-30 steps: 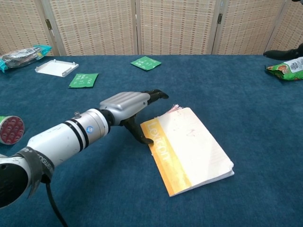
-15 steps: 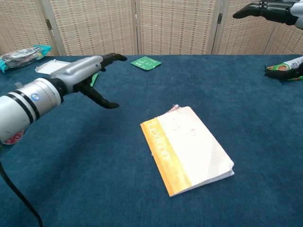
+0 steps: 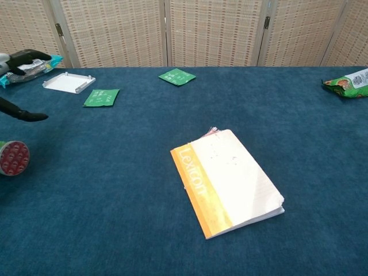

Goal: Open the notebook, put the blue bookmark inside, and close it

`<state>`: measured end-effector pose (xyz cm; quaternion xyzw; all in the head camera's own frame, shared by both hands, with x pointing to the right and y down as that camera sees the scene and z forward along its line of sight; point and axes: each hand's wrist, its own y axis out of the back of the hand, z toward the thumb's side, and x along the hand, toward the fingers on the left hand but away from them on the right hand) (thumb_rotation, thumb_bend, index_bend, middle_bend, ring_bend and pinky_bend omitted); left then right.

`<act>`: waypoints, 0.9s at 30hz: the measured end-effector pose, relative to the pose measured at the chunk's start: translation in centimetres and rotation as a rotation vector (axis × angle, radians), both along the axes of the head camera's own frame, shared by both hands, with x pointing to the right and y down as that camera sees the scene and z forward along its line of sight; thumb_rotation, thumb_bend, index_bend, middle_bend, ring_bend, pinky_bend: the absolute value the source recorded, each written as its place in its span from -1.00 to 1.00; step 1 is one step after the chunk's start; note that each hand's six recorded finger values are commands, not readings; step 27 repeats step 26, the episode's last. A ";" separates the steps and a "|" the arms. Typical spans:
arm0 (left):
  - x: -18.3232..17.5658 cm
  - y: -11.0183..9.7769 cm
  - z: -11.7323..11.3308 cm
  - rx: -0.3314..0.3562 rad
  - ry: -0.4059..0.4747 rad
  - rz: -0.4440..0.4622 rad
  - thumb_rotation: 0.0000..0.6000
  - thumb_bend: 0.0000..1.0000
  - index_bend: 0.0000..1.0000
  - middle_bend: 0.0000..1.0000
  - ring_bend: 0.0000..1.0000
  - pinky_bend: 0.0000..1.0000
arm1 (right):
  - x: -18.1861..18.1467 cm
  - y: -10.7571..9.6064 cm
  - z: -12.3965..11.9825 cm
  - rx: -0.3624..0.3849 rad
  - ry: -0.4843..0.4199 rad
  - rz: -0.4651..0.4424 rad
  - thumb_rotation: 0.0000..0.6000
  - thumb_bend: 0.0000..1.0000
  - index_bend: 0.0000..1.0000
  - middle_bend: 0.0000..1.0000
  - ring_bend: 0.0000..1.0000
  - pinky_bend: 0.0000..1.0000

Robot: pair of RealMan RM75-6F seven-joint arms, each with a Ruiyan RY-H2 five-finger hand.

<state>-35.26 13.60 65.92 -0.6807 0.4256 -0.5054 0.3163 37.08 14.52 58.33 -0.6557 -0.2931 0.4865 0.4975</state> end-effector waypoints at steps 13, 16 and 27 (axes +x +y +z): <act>-8.1 4.3 -4.3 0.045 -0.173 -0.100 1.00 -0.66 -0.76 -0.97 -1.00 -0.68 | 5.6 4.5 -0.3 -0.028 0.041 0.208 1.00 -0.47 -1.00 -0.77 -1.00 -0.90; -8.4 5.5 -4.6 0.022 -0.194 -0.101 1.00 -0.66 -0.76 -0.97 -1.00 -0.68 | 5.9 5.2 -0.3 -0.039 0.038 0.226 1.00 -0.47 -1.00 -0.77 -1.00 -0.90; -8.8 9.1 -6.7 0.031 -0.264 -0.107 1.00 -0.66 -0.76 -0.97 -1.00 -0.68 | 6.6 6.6 -1.8 -0.051 0.006 0.297 1.00 -0.45 -1.00 -0.77 -1.00 -0.90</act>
